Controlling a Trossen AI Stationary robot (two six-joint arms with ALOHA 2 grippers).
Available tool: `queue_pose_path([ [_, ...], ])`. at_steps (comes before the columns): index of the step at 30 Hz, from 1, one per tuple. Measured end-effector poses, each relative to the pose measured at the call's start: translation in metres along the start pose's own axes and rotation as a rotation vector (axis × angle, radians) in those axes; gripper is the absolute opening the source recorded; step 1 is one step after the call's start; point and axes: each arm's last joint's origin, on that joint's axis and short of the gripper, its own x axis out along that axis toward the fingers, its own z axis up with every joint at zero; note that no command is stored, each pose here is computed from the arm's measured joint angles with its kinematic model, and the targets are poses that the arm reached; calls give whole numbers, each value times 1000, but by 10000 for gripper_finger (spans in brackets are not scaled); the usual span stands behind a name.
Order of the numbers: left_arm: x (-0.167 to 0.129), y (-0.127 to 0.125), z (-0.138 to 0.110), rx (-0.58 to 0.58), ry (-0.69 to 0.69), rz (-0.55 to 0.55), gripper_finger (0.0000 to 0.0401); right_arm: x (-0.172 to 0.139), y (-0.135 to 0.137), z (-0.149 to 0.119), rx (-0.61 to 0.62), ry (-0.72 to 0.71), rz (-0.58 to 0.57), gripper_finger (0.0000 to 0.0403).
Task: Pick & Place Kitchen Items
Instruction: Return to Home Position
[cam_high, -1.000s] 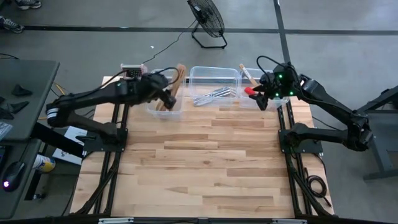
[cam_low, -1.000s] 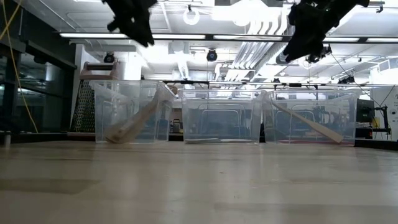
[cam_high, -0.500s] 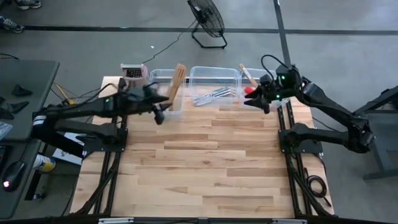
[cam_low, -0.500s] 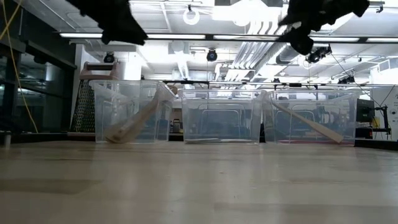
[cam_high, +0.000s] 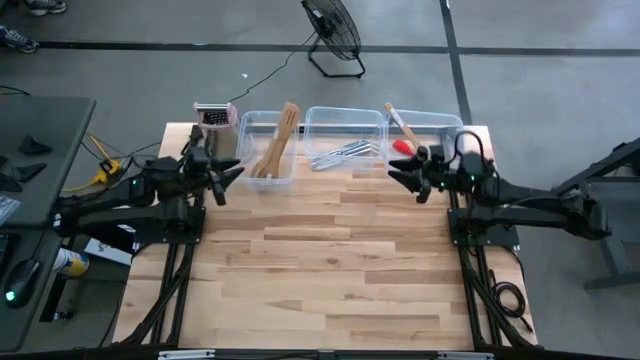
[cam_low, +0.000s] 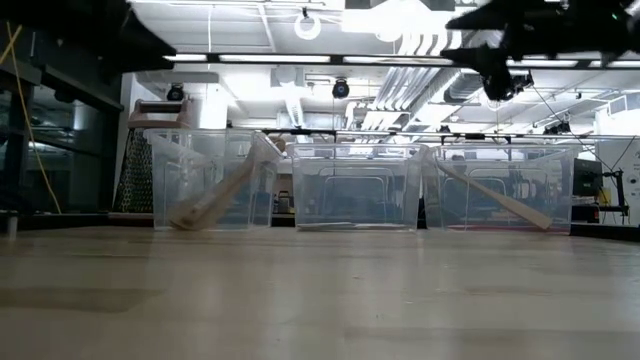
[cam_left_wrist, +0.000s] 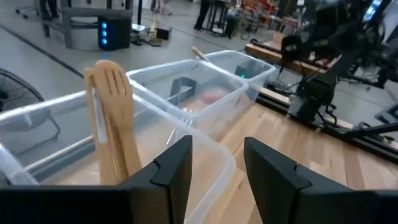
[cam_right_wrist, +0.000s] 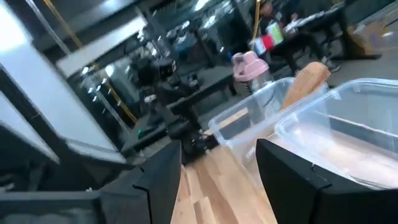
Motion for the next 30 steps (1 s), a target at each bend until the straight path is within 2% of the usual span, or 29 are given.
queue_pose_path([
  [7,-20,15,-29,-66,-24,35,143,-27,-10,-27,39,-121,-16,198],
  [10,-28,19,-35,-77,-42,31,143,-36,-10,-26,46,-140,-43,193],
  [15,-24,21,-46,-91,8,64,143,-46,-9,-25,24,-166,-74,178],
  [21,-6,18,-64,-127,-41,-52,143,-46,-10,-30,-24,-215,-51,156],
  [27,1,19,-76,-151,-41,-72,143,-43,-10,-46,-14,-232,-45,139],
  [30,4,18,-80,-177,-52,-122,143,-43,-8,-52,-23,-252,-44,135],
])
